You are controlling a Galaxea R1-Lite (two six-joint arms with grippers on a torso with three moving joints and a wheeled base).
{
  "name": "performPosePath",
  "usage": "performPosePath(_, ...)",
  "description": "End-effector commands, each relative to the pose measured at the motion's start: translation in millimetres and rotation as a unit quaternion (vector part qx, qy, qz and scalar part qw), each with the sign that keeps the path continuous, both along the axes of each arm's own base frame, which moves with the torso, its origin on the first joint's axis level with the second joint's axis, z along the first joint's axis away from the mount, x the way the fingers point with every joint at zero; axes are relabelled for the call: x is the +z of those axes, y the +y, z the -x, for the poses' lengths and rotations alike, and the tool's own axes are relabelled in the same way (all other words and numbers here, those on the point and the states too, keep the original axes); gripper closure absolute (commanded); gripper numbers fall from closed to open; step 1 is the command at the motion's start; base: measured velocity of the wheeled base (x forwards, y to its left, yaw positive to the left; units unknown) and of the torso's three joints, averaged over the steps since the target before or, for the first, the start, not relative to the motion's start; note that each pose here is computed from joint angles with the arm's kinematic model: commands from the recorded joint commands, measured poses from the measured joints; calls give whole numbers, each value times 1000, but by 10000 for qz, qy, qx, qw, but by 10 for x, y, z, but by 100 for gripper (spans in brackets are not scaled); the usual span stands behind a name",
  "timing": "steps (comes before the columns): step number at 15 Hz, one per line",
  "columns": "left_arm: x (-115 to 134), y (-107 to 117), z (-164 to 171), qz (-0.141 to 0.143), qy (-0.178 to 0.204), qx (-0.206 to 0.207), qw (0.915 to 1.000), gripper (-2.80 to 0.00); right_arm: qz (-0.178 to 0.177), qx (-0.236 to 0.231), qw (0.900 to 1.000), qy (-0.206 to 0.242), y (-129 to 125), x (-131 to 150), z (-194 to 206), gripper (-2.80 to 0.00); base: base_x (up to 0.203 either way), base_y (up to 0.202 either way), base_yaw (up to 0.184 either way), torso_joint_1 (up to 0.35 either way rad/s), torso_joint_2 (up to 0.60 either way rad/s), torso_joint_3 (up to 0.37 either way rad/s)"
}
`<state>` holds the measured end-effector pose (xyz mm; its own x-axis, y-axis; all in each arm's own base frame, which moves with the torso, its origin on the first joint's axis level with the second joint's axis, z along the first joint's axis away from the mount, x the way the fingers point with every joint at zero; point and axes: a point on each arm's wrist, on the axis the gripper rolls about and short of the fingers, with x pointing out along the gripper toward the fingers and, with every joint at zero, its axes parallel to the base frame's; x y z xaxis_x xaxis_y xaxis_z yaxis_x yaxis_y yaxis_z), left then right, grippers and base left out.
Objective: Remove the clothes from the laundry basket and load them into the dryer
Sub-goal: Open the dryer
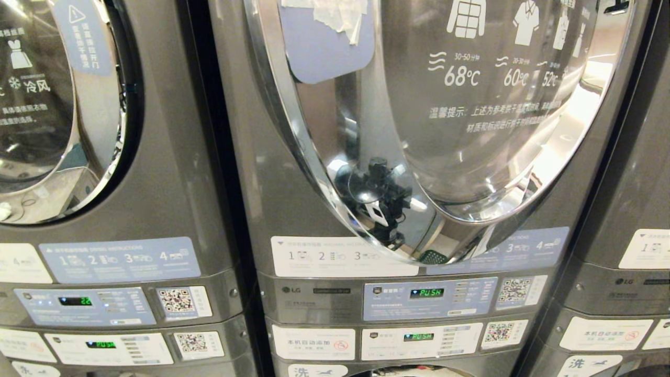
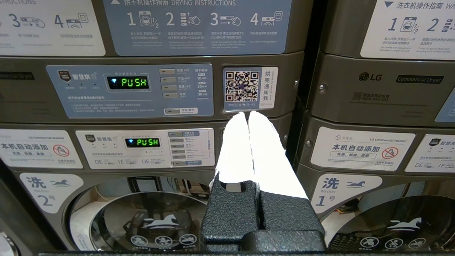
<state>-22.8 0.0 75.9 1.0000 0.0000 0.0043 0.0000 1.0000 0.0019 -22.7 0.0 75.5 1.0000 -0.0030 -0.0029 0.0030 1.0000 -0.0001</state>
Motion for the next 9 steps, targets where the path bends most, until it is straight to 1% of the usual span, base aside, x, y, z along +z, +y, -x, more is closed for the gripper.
performPosePath(1,0,0,0,-6,-2,-8,10000,0,-42,-3,10000,-12,0,2,2,0,0,0,0,0,0,0)
performPosePath(9,2,0,0,10,-9,0,10000,0,-46,0,10000,-15,0,3,2,0,0,0,0,0,0,0)
